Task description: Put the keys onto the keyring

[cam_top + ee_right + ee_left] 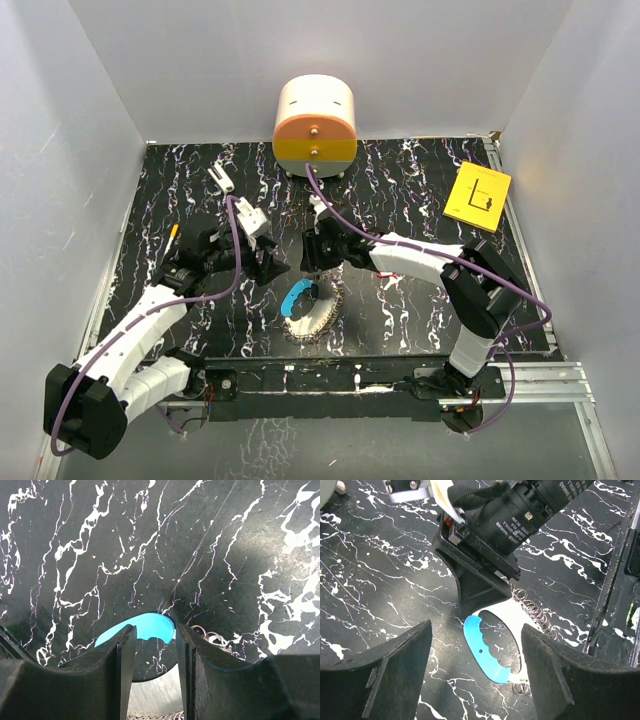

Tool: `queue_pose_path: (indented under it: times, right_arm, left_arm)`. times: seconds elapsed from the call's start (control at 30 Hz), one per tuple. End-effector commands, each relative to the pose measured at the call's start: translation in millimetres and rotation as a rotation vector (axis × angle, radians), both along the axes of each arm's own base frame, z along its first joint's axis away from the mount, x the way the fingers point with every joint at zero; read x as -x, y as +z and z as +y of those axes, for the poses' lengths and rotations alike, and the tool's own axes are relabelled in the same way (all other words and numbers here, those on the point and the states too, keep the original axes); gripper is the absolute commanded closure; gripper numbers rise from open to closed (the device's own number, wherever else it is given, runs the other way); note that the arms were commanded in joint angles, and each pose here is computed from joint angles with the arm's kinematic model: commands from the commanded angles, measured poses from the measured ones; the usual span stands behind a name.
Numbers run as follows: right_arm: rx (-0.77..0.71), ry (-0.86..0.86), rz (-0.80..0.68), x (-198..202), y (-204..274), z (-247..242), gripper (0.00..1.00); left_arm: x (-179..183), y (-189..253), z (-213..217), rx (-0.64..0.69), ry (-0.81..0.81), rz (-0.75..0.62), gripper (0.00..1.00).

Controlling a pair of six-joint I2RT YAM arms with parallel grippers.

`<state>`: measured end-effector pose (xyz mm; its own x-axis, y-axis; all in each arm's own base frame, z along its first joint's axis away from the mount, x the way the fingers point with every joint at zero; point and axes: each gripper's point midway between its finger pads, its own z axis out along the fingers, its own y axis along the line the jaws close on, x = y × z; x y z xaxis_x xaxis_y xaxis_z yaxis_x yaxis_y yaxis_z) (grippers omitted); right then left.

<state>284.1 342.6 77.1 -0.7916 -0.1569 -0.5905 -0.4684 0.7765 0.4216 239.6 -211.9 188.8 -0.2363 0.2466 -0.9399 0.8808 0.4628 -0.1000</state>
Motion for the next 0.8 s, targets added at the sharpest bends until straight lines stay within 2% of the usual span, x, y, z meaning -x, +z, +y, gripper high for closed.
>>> queue_pose_path:
  times: [0.0,0.77]
  right_arm:
    - [-0.040,-0.028,-0.012,-11,13,6,0.59]
    - [0.035,-0.111,0.102,2,-25,-26,0.59]
  left_arm:
    - [0,3,4,0.010,0.029,-0.022,0.30]
    - [-3,-7,7,0.038,0.071,-0.023,0.28]
